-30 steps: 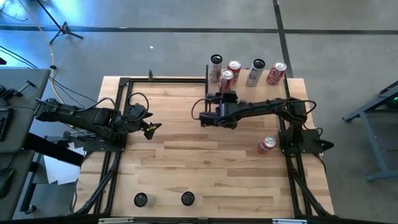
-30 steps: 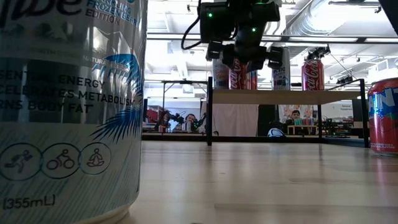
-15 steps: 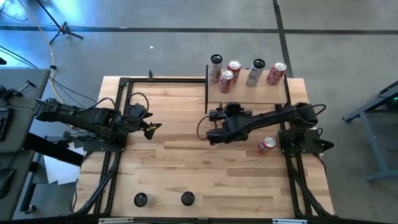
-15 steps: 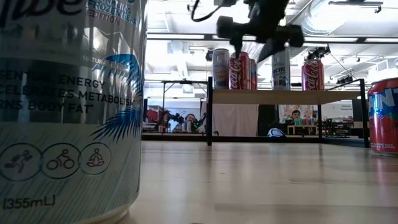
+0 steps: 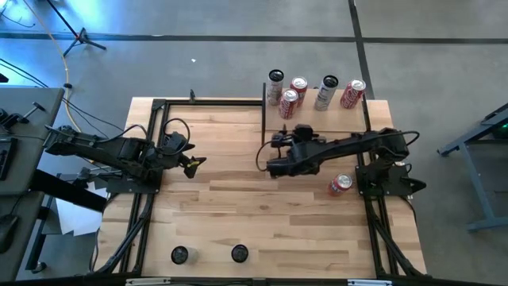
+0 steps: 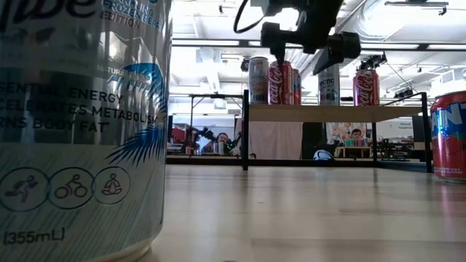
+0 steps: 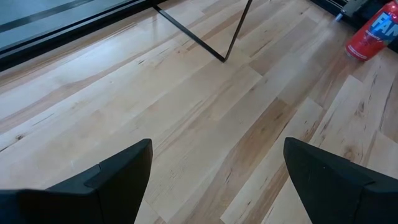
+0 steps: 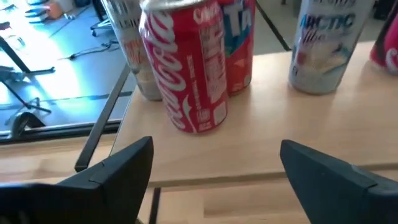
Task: Place canned beverage on shelf
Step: Put the red white soda can on the shelf aligned with the other red white soda can
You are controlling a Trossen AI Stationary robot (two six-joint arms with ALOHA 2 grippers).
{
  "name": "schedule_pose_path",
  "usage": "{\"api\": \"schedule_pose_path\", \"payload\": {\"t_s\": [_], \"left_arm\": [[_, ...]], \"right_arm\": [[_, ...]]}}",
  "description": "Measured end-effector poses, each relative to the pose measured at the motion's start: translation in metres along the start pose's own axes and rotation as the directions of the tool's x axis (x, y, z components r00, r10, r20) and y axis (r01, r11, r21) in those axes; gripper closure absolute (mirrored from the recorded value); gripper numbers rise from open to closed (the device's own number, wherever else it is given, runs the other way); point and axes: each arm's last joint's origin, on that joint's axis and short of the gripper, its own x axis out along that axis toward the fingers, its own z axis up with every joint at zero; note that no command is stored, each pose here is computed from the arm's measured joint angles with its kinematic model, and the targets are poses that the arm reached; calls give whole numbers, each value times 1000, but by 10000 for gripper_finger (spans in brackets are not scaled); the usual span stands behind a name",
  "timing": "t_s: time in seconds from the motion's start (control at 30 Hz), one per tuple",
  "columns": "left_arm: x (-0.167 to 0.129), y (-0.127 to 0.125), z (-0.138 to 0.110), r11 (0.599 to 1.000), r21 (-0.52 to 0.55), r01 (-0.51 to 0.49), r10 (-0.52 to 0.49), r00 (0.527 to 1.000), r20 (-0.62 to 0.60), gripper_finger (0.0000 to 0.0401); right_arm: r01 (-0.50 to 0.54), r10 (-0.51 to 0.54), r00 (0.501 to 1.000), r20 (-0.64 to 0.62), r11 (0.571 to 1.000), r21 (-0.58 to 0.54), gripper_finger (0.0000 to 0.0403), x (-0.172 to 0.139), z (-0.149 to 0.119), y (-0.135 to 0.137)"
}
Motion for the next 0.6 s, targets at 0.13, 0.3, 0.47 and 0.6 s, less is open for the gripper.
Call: {"api": "schedule_pose_path", "payload": {"t_s": [0.13, 0.3, 0.47, 0.6], "left_arm": [[0, 0, 0, 1000, 0, 0, 0, 1000, 0, 64], [0, 0, 0, 1000, 0, 0, 0, 1000, 0, 64], [0, 0, 0, 1000, 0, 0, 0, 1000, 0, 64], [0, 0, 0, 1000, 0, 0, 0, 1000, 0, 64]], "right_arm": [[-63, 62, 986, 153, 998, 5, 63, 5, -14, -1], [-170, 144, 914, 378, 985, 37, 64, 17, -53, -11], [-205, 141, 913, 383, 970, 132, 64, 31, -82, -18], [-173, 134, 912, 389, 982, 69, 64, 35, -86, -16]]}}
